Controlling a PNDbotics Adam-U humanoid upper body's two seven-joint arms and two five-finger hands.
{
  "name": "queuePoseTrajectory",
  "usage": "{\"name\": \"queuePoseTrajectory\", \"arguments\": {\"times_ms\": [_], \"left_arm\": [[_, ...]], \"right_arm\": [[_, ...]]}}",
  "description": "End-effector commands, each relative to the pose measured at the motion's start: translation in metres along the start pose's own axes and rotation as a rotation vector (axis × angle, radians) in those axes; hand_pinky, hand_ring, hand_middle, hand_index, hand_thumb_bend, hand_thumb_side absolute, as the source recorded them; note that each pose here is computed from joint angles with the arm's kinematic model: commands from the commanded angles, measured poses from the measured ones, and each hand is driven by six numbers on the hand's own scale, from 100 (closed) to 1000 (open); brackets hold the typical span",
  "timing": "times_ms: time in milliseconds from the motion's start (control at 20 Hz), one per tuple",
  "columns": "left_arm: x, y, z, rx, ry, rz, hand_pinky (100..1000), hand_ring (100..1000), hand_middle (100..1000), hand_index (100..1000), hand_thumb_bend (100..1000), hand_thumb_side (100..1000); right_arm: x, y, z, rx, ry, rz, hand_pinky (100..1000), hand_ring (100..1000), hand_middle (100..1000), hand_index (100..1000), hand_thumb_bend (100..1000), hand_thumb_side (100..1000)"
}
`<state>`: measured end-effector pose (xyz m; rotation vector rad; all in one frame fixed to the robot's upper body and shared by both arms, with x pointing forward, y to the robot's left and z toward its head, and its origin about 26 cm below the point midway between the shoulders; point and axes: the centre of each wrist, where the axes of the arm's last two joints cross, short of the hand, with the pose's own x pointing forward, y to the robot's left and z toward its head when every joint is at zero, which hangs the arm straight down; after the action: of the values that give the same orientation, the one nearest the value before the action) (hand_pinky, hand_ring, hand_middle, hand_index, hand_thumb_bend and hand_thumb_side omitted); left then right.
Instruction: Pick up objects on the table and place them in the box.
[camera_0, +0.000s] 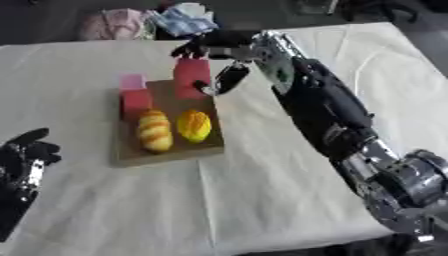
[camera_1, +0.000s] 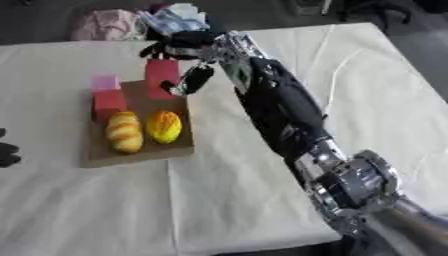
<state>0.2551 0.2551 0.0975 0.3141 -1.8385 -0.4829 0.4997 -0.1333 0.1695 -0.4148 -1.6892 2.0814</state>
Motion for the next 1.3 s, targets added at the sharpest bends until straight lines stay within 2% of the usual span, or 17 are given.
{"name": "queuePoseTrajectory", "arguments": {"times_ms": [50, 150, 250, 400, 450, 650, 950, 1300], "left_arm": [[0.007, 0.002, -0.002, 0.000, -0.030, 0.003, 747, 645, 624, 855, 100, 808], [0.007, 0.002, -0.002, 0.000, -0.029, 0.003, 747, 645, 623, 855, 100, 808], [0.007, 0.002, -0.002, -0.001, -0.030, 0.004, 747, 645, 622, 855, 100, 809], [0.007, 0.002, -0.002, 0.000, -0.029, 0.004, 747, 644, 621, 855, 100, 809], [0.007, 0.002, -0.002, 0.000, -0.029, 0.004, 747, 644, 621, 855, 100, 809], [0.007, 0.002, -0.002, -0.001, -0.027, 0.004, 747, 644, 621, 856, 100, 810], [0.007, 0.002, -0.002, -0.002, -0.027, 0.003, 747, 644, 621, 856, 100, 809], [0.007, 0.003, -0.002, -0.002, -0.028, 0.001, 748, 644, 621, 856, 100, 806]], "right_arm": [[-0.001, -0.002, -0.001, 0.170, -0.132, 0.128, 797, 736, 584, 978, 100, 277], [-0.001, 0.003, -0.003, 0.163, -0.116, 0.135, 801, 752, 684, 989, 100, 281], [-0.001, 0.006, -0.004, 0.155, -0.103, 0.150, 816, 805, 842, 1000, 100, 286], [-0.001, 0.005, -0.004, 0.137, -0.087, 0.180, 840, 873, 976, 1000, 100, 296], [-0.001, 0.004, -0.004, 0.128, -0.083, 0.189, 849, 893, 1000, 1000, 100, 363], [-0.003, 0.000, -0.001, 0.063, -0.078, 0.209, 869, 921, 1000, 1000, 100, 373], [-0.002, -0.011, 0.001, -0.026, -0.103, 0.216, 890, 950, 1000, 1000, 100, 303], [0.001, -0.037, 0.007, -0.142, -0.155, 0.194, 888, 926, 1000, 1000, 100, 210]]}}
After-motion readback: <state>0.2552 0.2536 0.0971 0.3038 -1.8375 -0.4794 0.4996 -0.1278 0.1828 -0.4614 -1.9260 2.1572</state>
